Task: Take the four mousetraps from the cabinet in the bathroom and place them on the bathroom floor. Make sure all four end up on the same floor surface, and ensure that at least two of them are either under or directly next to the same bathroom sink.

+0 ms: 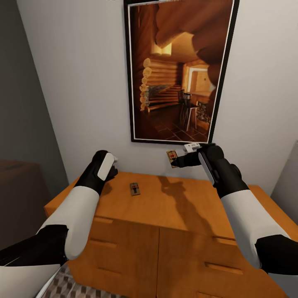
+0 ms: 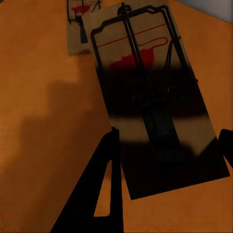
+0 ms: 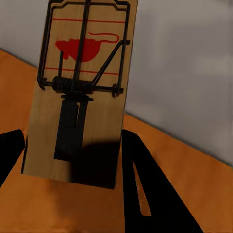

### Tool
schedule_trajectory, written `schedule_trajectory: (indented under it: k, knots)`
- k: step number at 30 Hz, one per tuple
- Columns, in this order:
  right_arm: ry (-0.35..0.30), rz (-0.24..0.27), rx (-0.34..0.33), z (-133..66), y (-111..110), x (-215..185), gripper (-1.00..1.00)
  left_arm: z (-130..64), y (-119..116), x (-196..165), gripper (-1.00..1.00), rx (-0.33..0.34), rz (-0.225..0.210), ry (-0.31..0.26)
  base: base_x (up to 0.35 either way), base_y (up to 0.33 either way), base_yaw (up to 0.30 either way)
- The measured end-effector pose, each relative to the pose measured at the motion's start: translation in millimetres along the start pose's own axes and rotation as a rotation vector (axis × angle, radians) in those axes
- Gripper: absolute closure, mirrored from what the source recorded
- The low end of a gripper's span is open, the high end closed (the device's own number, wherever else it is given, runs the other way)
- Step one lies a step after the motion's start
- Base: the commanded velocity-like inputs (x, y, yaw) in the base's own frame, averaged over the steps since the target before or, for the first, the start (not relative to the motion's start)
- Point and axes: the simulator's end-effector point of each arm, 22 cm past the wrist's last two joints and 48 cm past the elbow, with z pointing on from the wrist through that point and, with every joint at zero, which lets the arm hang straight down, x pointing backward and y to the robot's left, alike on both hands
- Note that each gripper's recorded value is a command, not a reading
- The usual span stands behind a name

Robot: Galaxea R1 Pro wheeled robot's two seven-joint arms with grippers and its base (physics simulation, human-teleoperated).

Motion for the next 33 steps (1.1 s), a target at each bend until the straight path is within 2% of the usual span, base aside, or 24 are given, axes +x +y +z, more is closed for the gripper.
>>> schedule_trajectory:
  k: [10, 13, 17, 20, 22, 25, 33]
  knots:
    - [0.0, 0.001, 0.0, 0.2, 0, 0, 1.0, -1.2, -2, 0, 1.0, 0.011, 0.007, 0.003, -0.324, 0.0, 0.0]
    - [0.0, 0.001, 0.0, 0.3, 0, 0, 1.0, -3.3, -6, 0, 1.0, 0.012, 0.038, 0.001, -0.343, 0.0, 0.0]
    - [0.001, 0.002, 0.001, 0.4, -1, 1, 1.0, -12.0, -29, -3, 1.0, 0.041, 0.132, -0.042, -0.292, 0.0, 0.0]
    - [0.003, 0.003, 0.002, 0.4, -1, 1, 1.0, -24.7, -65, -4, 1.0, 0.112, 0.24, -0.096, -0.092, 0.0, 0.0]
    - [0.005, 0.005, 0.002, 0.7, -2, 2, 1.0, -33.9, -88, -4, 1.0, 0.176, 0.289, -0.123, -0.018, 0.0, 0.0]
    - [0.006, 0.005, 0.001, 0.8, -2, 2, 1.0, -36.6, -93, -5, 1.0, 0.19, 0.304, -0.134, -0.008, 0.0, 0.0]
    - [0.006, 0.006, 0.001, 1.0, -1, 3, 1.0, -37.0, -94, -6, 1.0, 0.195, 0.307, -0.14, -0.001, 0.0, 0.0]
